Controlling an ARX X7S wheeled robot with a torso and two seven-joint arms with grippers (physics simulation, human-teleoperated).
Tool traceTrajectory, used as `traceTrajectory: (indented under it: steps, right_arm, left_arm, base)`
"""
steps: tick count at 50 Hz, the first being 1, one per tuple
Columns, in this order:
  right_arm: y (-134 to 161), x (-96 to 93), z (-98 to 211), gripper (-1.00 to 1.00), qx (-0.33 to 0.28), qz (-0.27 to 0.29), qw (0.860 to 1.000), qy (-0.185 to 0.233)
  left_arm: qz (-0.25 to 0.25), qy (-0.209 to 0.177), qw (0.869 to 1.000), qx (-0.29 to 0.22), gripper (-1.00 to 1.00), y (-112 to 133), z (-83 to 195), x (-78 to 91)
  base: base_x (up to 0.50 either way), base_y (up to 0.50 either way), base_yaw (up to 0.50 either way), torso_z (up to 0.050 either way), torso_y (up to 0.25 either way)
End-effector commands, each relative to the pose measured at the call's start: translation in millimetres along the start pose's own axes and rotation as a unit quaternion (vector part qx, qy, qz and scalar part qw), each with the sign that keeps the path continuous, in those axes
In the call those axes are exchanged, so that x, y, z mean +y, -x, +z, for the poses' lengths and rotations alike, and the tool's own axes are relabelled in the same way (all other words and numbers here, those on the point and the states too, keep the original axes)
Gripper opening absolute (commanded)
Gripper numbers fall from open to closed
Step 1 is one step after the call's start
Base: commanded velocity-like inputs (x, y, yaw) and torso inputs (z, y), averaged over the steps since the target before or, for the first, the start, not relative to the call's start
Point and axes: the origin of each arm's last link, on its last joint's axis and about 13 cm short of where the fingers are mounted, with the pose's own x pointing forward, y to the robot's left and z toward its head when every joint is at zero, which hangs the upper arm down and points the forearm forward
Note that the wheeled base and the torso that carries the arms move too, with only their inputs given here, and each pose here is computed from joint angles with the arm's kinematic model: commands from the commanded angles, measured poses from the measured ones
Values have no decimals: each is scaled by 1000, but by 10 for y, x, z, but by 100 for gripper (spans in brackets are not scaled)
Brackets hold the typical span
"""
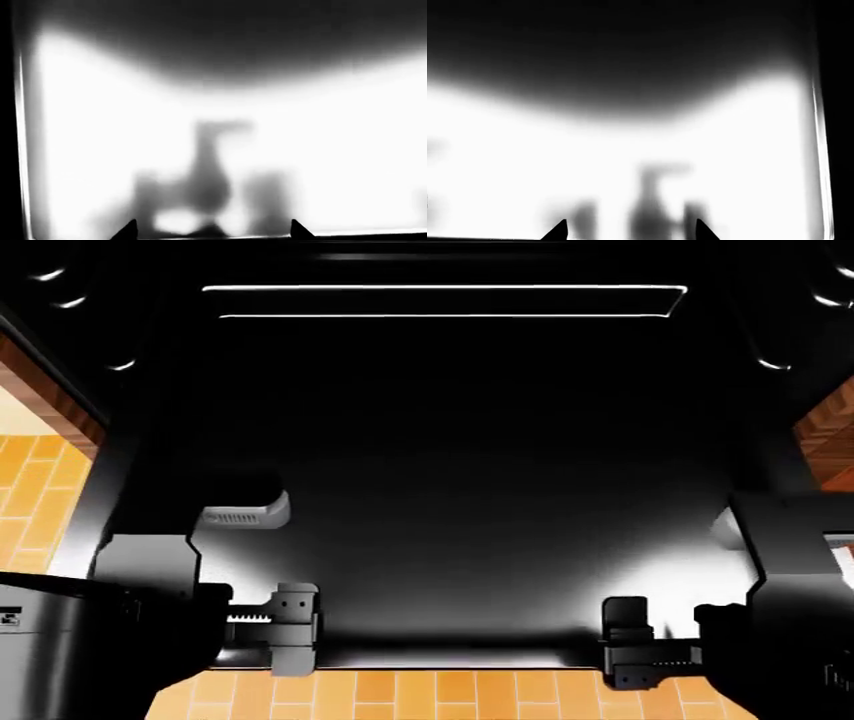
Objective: Fully slide the oven rack out.
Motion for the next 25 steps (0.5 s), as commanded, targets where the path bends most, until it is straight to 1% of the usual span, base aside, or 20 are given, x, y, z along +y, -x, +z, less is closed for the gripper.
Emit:
traceTrajectory:
  steps: [1,5,9,13,17,20,21,23,25]
  right_arm:
    - [32,-108,-1367,100,517,23,849,107]
    - [92,-116,-1404,100,533,32,838,111]
    - [148,-146,-1514,100,554,46,825,101]
    - [237,-190,-1640,100,570,53,815,92]
    - [343,-234,-1753,100,591,59,799,91]
    - [411,-260,-1860,100,612,68,783,85]
    - [426,-263,-1879,100,616,70,780,84]
    - [465,-265,-1898,100,623,79,774,87]
    - [499,-268,-1932,100,631,87,765,89]
  left_arm:
    - [-43,-128,844,519,100,-364,-1436,14]
    - [-43,-132,833,536,100,-346,-1465,32]
    - [-49,-126,822,553,100,-352,-1557,63]
    - [-46,-119,802,584,100,-337,-1777,111]
    - [-47,-116,787,604,100,-286,-1904,142]
    - [-47,-118,770,625,100,-234,-1992,164]
    - [-44,-123,763,633,100,-222,-2036,176]
    - [-57,-129,747,650,100,-170,-2114,176]
    - [-64,-131,741,655,100,-138,-2141,173]
  base:
    - [0,0,0,0,-45]
    - [-7,-1,0,0,-45]
    - [-10,-4,0,0,-46]
    - [-3,-3,0,0,-46]
    - [-6,-3,0,0,-45]
    - [-9,-4,-2,0,-43]
    - [-12,-4,-5,0,-43]
    - [-6,-4,-5,0,-43]
    - [0,-4,0,0,-43]
